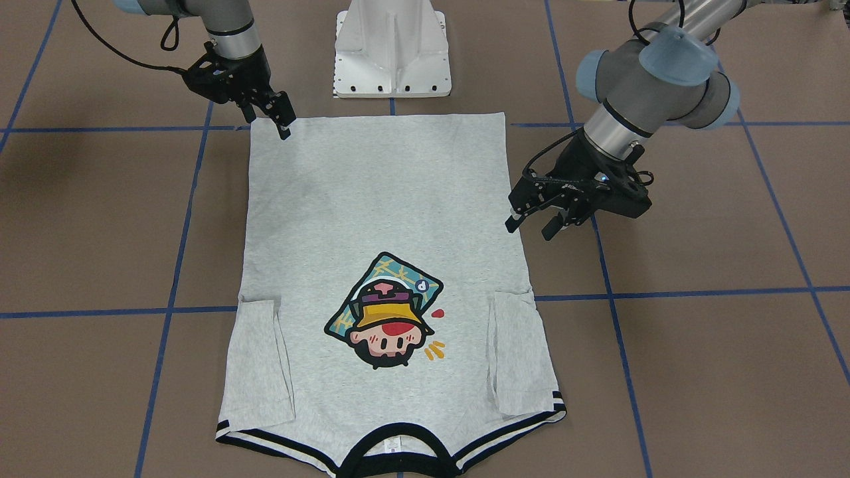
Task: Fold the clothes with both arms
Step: 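Move the right gripper to the hem corner nearest the robot while the left gripper follows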
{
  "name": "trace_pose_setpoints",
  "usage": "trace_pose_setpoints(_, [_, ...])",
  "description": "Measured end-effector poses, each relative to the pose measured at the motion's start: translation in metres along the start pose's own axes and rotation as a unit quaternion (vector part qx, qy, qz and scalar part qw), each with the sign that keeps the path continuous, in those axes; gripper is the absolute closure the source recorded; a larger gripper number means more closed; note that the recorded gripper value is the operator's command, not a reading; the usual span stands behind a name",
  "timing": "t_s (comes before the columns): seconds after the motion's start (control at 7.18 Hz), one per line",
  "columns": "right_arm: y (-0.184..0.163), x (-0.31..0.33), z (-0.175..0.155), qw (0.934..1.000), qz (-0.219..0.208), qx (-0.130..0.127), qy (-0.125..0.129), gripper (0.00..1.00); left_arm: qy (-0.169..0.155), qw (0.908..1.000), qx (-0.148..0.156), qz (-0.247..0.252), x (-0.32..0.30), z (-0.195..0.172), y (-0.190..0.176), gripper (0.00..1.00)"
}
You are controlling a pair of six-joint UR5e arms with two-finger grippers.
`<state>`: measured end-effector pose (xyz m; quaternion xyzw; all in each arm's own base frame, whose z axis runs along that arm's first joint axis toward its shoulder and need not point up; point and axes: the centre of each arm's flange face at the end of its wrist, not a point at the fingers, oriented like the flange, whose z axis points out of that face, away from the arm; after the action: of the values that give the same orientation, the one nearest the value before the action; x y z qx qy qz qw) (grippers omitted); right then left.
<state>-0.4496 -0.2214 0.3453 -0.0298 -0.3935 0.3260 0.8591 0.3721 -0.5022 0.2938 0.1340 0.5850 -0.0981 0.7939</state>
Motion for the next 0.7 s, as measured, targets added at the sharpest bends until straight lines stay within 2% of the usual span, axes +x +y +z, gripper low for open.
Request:
trace_pose_setpoints(0.42, [0.025, 0.018, 0.014, 0.9988, 0.039, 0.007, 0.027, 0.11, -0.002, 1.0000, -0.002, 0.000, -0.001, 0.002, 0.001, 0.20])
trace_pose_setpoints(0.7, [0.029, 0.024, 0.024, 0.9976, 0.058, 0.011, 0.038, 0.13, -0.003, 1.0000, -0.002, -0.001, -0.002, 0.003, 0.001, 0.20])
